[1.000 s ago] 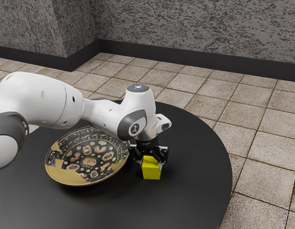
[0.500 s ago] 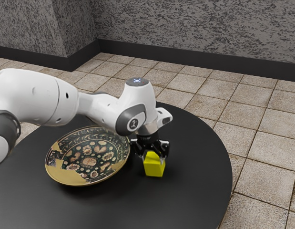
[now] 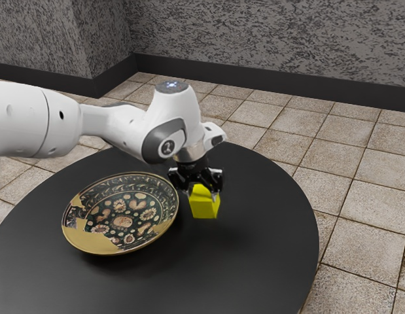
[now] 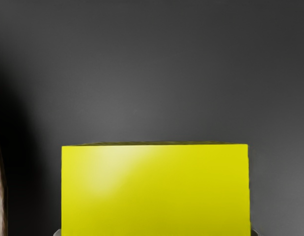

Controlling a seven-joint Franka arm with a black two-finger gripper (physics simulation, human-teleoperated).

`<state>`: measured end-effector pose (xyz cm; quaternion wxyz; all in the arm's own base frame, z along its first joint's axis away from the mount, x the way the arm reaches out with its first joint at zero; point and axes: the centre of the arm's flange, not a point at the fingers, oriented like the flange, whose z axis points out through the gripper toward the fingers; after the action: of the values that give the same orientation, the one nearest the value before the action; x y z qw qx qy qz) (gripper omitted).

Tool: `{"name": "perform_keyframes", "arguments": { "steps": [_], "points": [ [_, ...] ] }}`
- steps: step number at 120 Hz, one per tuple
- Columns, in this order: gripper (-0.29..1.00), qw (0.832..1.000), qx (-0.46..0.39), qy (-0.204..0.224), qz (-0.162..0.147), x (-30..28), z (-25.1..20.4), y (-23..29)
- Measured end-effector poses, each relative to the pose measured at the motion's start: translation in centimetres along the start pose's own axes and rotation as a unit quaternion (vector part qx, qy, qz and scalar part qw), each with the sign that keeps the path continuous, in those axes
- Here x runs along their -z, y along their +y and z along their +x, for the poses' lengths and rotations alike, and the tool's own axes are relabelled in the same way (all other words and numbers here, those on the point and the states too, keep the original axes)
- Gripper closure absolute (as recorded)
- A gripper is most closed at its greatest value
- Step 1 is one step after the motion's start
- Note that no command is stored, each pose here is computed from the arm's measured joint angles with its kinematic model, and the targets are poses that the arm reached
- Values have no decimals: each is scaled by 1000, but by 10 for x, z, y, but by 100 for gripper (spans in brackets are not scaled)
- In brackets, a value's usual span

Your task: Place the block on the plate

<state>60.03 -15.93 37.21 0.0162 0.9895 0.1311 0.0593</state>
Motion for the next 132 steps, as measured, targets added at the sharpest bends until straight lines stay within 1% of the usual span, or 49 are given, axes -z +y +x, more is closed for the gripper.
{"name": "perform_keyframes", "arguments": {
  "steps": [25, 61, 101, 132],
  "points": [
    [34, 1000, 20, 3, 17, 14, 13, -37],
    [35, 997, 58, -6, 41, 19, 30, -95],
    [35, 992, 101, -26, 68, 7, 39, -161],
    [35, 988, 129, -37, 79, -1, 44, -202]
  ]
}}
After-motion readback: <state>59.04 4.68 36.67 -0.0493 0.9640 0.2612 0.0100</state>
